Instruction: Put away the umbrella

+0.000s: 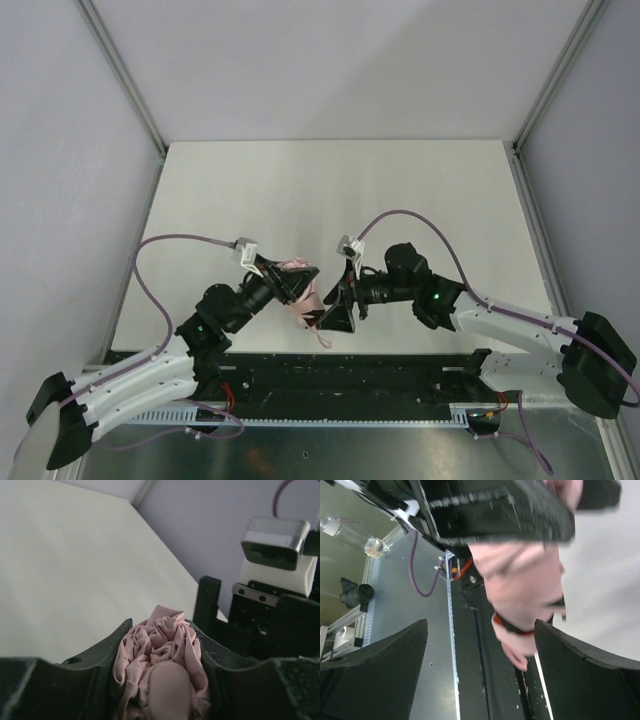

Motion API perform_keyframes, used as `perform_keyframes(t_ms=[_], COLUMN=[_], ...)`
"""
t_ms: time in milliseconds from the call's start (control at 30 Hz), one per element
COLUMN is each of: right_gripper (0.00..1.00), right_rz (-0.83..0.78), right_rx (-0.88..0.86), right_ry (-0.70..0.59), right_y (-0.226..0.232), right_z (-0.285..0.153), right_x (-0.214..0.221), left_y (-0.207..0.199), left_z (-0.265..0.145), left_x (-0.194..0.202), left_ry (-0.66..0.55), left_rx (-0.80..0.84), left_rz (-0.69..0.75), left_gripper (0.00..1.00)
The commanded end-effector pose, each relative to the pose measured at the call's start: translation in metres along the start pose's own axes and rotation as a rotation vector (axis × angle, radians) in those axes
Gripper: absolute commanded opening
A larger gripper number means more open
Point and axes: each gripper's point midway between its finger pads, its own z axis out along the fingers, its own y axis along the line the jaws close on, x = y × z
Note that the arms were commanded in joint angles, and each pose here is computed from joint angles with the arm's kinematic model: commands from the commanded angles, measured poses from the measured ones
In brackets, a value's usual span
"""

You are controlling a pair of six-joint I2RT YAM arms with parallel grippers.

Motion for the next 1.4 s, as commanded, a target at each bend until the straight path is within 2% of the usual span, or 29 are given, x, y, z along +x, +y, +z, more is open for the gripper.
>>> perform_keyframes(t_ms=[0, 133, 267, 433, 533, 700, 833, 933, 1000, 1133, 1167, 1200, 1267, 1367], right_gripper=[0.9, 0.88, 0.83, 0.82, 0.81, 0.78, 0.67, 0.57, 0.49, 0.36, 0.34, 0.33, 0.29, 0.23], right_rz=[-0.055, -0.05, -0.038, -0.021, -0.025, -0.01, 0.037, 0.064, 0.078, 0.081, 0.08, 0.08, 0.082, 0.1], right_rx=[-0.065, 0.02, 0.118, 0.158, 0.251, 0.137, 0.021, 0.02, 0.021, 0.023, 0.027, 0.033, 0.048, 0.09], right_ry=[-0.155, -0.215, -0.216, -0.229, -0.218, -0.217, -0.209, -0.211, -0.223, -0.246, -0.251, -0.253, -0.255, -0.26], right_y=[0.024, 0.009, -0.01, -0.016, -0.029, -0.012, 0.002, -0.004, -0.007, -0.009, -0.009, -0.011, -0.015, -0.028], right_z=[0.014, 0.021, 0.024, 0.029, 0.027, 0.032, 0.047, 0.051, 0.051, 0.046, 0.045, 0.044, 0.042, 0.039], right_x=[-0.037, -0.048, -0.047, -0.048, -0.051, -0.058, -0.056, -0.056, -0.059, -0.066, -0.068, -0.069, -0.069, -0.07], left_y=[-0.041, -0.039, -0.037, -0.038, -0.04, -0.041, -0.042, -0.039, -0.036, -0.031, -0.03, -0.027, -0.022, -0.012], left_z=[-0.003, -0.001, -0.002, -0.003, -0.002, 0.002, 0.01, 0.017, 0.02, 0.022, 0.022, 0.022, 0.02, 0.015], left_x=[-0.015, -0.015, -0.018, -0.021, -0.021, -0.026, -0.032, -0.037, -0.043, -0.052, -0.055, -0.057, -0.064, -0.073], left_ry=[0.011, 0.02, 0.024, 0.023, 0.03, 0.025, 0.029, 0.036, 0.032, 0.025, 0.021, 0.018, 0.007, 0.002], left_rx=[0.166, 0.164, 0.173, 0.185, 0.191, 0.191, 0.182, 0.168, 0.161, 0.155, 0.155, 0.154, 0.15, 0.15], left_rz=[-0.127, -0.155, -0.185, -0.213, -0.221, -0.235, -0.282, -0.331, -0.352, -0.369, -0.368, -0.369, -0.367, -0.358], left_gripper=[0.0, 0.0, 0.0, 0.0, 0.0, 0.0, 0.01, 0.04, 0.15, 0.59, 0.77, 0.88, 0.97, 0.99])
